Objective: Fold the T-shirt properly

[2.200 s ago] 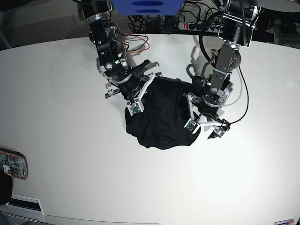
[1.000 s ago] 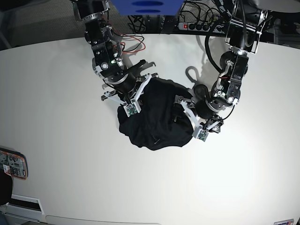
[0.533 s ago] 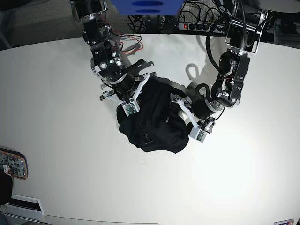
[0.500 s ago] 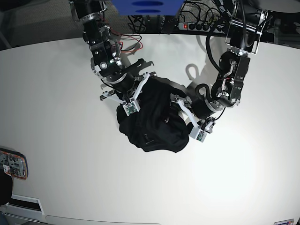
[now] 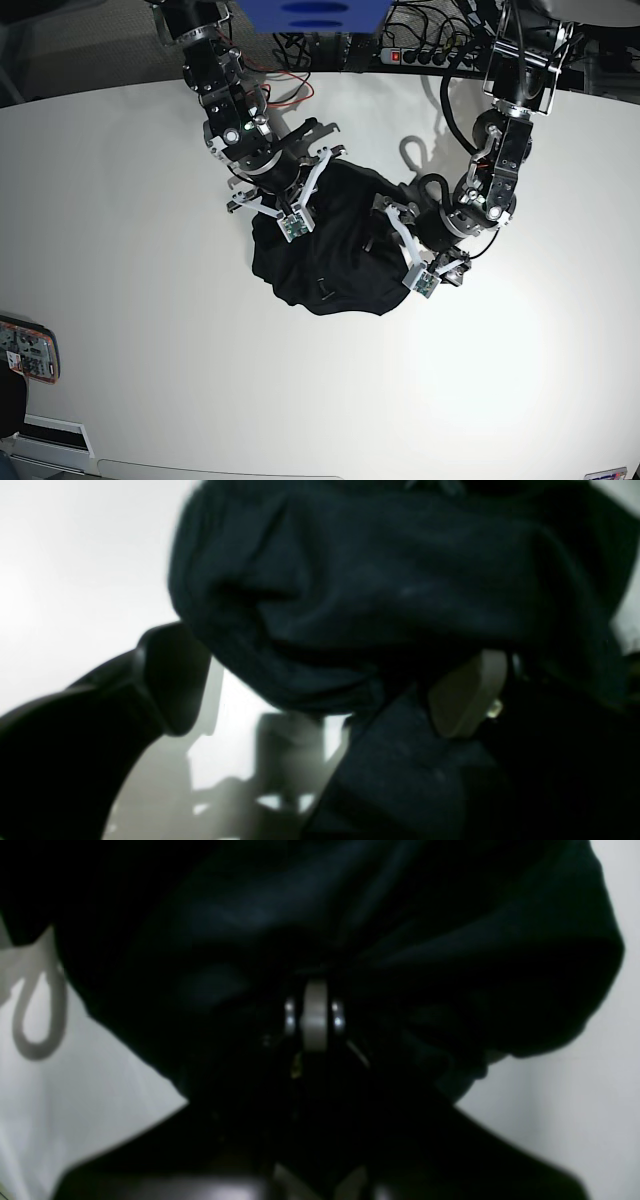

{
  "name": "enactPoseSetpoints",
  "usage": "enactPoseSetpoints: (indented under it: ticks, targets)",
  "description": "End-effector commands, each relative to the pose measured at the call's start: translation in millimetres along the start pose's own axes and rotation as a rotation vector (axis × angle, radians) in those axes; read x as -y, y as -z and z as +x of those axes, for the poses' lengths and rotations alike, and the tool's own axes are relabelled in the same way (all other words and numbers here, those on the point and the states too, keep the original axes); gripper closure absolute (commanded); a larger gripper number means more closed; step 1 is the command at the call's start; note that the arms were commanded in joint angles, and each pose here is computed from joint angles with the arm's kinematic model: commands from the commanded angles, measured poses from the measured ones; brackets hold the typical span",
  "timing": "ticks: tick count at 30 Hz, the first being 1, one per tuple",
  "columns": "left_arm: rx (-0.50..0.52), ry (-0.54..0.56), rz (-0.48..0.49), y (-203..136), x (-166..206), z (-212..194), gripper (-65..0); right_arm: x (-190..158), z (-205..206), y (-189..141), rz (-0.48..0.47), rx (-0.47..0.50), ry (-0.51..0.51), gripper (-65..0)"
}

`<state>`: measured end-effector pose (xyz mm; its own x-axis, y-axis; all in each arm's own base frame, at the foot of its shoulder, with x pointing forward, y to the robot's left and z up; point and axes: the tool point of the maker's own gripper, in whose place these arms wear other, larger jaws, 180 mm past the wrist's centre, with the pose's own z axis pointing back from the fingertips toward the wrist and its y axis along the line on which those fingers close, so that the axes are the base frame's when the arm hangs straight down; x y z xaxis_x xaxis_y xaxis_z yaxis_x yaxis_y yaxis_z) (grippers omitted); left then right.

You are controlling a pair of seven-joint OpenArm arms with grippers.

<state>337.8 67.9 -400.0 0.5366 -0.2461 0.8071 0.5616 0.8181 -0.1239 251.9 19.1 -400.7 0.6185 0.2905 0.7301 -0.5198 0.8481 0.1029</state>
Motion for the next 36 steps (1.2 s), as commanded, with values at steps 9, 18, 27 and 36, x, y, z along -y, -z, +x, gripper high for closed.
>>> enactPoseSetpoints:
  ticks: [9,18,27,36]
  targets:
    - [-0.002,0.108,0.167,-18,-53,11,-65.0,-1,18,-2,0.008,0.060,-0.002,0.0]
    - [-0.049,0.193,0.285,-32,-85,8,-65.0,39,45,-23,-0.097,0.148,0.032,0.0]
    - [0.062,0.221,0.358,-72,-82,35,-65.0,83,71,-55,-0.223,0.252,0.061,-15.7]
    - [0.125,0.254,0.421,-131,-59,37,-65.0,124,73,-87,-0.349,0.379,0.068,-16.2]
